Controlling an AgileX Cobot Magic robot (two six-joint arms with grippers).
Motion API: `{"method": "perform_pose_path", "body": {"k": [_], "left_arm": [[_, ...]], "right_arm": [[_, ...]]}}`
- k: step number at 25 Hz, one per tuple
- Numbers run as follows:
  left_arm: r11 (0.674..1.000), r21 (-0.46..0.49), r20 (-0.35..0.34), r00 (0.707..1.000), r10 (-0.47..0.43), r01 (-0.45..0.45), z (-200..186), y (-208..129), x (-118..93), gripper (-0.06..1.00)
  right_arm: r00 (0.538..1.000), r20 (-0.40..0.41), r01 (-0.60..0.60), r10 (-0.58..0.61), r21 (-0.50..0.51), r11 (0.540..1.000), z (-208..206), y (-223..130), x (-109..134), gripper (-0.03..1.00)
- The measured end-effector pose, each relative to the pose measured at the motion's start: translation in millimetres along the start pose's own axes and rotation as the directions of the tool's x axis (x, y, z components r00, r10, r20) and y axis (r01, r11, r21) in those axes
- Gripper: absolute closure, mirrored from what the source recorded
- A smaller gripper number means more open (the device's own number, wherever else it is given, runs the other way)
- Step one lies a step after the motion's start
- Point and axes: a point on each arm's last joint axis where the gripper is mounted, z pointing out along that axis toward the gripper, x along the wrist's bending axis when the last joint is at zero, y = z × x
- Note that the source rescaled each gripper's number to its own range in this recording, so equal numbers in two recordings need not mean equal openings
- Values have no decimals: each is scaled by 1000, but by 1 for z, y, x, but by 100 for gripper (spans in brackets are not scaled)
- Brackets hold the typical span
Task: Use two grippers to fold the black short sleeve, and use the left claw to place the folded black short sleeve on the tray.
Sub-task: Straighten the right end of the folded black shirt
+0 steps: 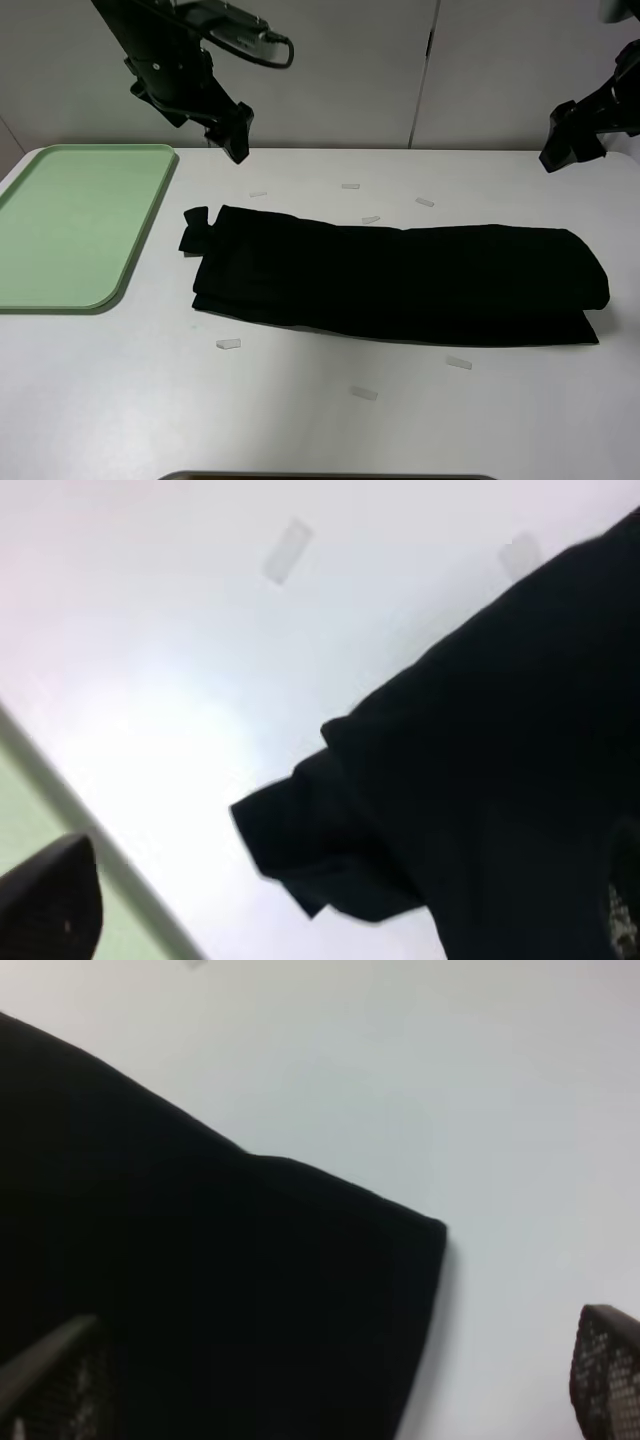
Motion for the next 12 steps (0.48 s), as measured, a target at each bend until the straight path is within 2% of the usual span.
{"method": "perform_pose_path", "body": {"k": [5, 12], "left_arm": [[999, -42, -10, 1000, -22, 22, -46, -7, 0, -6], [992, -89, -21, 996, -90, 88, -103, -23, -1, -6]], "right_arm": [[998, -44, -45, 45, -19, 999, -13, -2, 4, -3], [994, -48, -102, 100, -46, 994, -41, -11, 6, -3]]}}
